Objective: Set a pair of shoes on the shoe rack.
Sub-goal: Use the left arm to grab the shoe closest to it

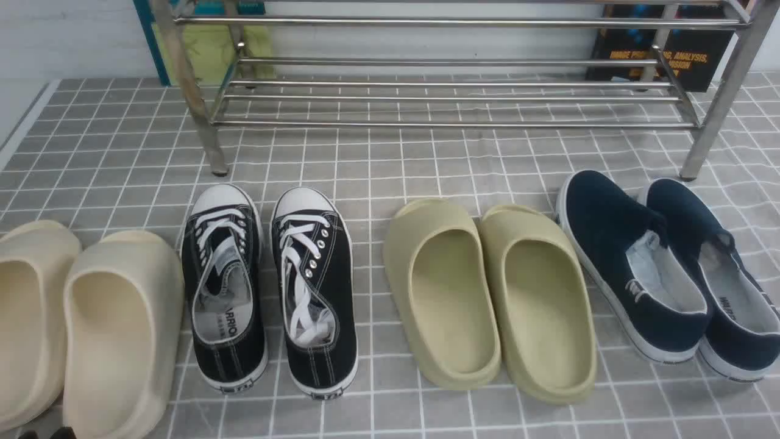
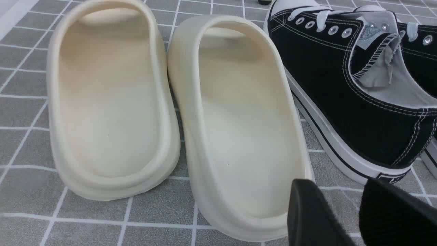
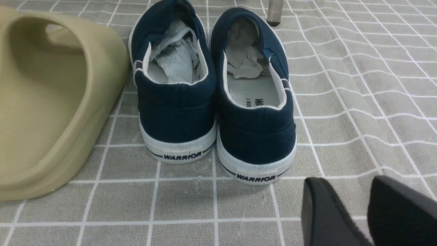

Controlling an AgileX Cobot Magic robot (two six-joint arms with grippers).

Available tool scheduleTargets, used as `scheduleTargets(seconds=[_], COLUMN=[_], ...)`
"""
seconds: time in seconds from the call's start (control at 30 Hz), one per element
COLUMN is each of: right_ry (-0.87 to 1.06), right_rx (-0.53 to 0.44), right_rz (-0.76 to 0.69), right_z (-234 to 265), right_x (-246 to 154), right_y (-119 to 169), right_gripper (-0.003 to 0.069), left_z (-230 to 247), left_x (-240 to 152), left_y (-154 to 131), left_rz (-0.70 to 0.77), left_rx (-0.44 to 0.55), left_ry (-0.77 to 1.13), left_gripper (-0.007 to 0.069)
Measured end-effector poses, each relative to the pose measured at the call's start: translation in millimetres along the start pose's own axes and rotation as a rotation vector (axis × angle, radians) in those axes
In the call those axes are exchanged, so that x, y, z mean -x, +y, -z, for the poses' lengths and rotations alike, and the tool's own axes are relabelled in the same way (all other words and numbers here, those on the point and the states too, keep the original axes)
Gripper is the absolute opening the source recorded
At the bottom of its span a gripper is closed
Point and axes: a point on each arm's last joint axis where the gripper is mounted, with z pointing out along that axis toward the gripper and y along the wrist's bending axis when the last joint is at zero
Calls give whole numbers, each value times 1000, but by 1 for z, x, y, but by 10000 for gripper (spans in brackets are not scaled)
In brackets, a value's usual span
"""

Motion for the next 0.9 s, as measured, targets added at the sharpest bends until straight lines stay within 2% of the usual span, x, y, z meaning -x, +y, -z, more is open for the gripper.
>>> scheduleTargets(seconds=[0.6, 0.9], right_ry=[0, 0], right_rx=[0, 0], right_rz=[0, 0], right_z=[0, 0], right_x=[0, 0], right_y=[0, 0], right_gripper=[239, 239], left_z=[0, 0], left_x=[1, 2], left_y=[0, -3], left_rz=[9, 77], left_rx=[-4, -32], left_ry=[-7, -26], left_gripper=[239, 239])
